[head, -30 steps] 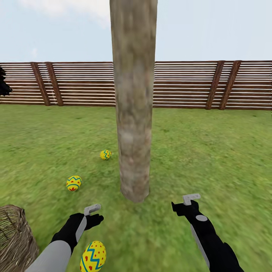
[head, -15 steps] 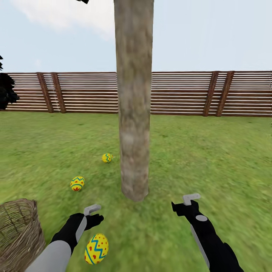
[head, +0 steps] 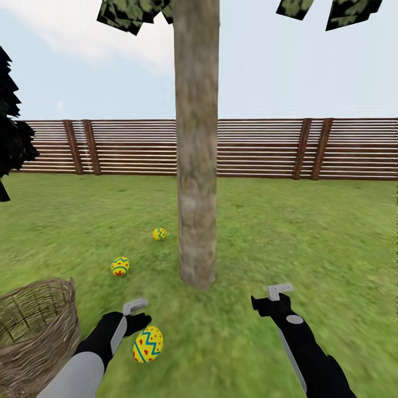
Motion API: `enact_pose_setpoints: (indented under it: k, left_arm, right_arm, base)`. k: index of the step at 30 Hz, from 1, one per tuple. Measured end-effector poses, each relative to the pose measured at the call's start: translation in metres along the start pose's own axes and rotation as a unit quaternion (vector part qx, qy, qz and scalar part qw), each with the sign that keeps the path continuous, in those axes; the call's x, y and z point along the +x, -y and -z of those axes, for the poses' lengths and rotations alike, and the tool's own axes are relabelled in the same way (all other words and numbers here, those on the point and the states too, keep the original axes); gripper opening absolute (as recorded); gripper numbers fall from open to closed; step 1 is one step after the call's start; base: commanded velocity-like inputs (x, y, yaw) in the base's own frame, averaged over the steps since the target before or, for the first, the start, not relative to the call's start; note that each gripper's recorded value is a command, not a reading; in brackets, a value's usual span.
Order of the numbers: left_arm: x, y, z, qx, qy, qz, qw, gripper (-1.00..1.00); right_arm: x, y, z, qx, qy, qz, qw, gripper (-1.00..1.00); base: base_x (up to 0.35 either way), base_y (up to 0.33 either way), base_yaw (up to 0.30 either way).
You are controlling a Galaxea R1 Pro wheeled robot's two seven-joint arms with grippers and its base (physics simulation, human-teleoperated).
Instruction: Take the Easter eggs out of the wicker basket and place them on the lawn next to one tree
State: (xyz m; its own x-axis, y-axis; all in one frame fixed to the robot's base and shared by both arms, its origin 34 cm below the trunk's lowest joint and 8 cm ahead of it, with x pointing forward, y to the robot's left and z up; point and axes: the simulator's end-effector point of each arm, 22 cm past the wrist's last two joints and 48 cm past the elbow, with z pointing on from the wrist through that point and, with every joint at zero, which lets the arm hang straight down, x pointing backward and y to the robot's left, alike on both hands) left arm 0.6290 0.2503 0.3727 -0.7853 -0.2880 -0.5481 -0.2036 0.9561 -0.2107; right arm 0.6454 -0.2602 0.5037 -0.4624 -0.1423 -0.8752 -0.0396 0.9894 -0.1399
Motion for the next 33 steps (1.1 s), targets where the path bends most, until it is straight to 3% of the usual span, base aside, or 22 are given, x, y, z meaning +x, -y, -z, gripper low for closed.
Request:
enact_pose_setpoints:
  k: [11,22,33]
  left_arm:
    - [-0.018,0.005,0.018,0.006,0.021,-0.001,0.9998,1.0]
    - [-0.037,0.009,0.034,0.005,0.021,0.0,0.9998,1.0]
    - [-0.049,0.013,0.044,0.005,0.02,0.0,0.9998,1.0]
  right_arm:
    - [-0.008,0.002,0.009,0.002,0.006,0.0,1.0,1.0]
    - [-0.032,0.005,0.014,0.002,0.005,-0.001,1.0,1.0]
    - [-0.048,0.007,0.018,0.001,0.005,-0.001,1.0,1.0]
  base:
    - [-0.343,0.0,0.0]
    - [-0.34,0.0,0.0]
    - [-0.178,0.0,0.0]
